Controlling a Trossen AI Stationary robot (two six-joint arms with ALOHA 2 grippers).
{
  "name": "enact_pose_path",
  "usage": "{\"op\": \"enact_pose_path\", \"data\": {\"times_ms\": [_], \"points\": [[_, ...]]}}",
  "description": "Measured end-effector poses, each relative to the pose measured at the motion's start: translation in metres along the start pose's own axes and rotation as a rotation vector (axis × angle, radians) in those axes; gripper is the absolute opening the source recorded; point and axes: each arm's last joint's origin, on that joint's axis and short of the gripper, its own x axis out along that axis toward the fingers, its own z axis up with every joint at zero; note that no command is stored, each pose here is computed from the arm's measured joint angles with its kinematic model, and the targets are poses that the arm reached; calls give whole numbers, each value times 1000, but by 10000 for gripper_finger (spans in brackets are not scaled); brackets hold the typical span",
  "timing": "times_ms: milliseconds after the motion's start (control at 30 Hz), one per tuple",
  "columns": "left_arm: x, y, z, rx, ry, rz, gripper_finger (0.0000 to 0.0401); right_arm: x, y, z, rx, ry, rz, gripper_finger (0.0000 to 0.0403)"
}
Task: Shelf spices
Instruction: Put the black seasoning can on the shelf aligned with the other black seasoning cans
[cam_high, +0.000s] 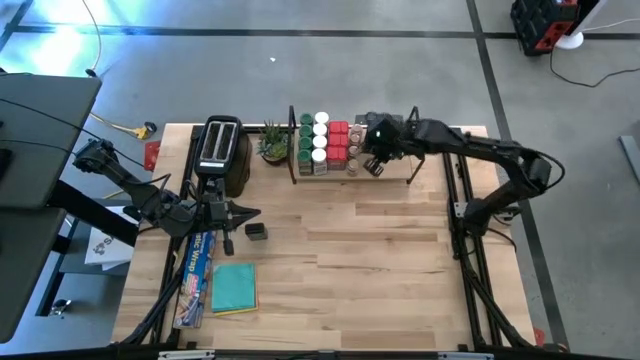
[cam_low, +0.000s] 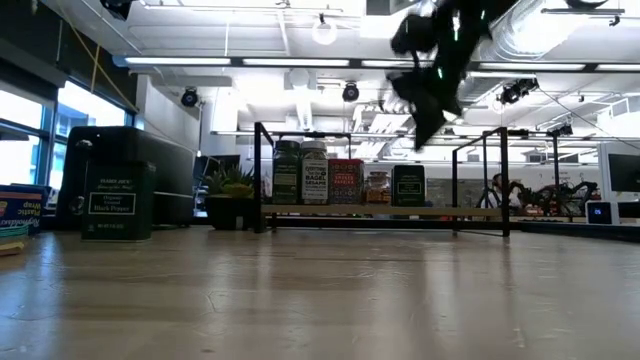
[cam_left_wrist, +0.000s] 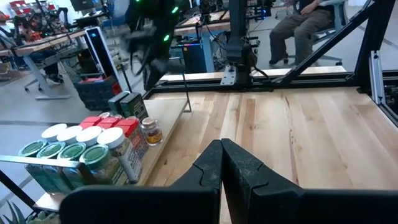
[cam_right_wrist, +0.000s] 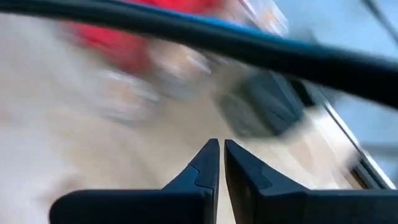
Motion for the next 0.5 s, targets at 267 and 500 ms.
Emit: {"op": "enact_pose_path", "data": {"times_ms": [267,500], "points": [[-4,-6,-21,-71,223,-265,1,-50,107,7,-207,-394,274,18],[-8,-1,-57,-209,624,-172,80,-78,155,-13,-302,-500,331,18]]}}
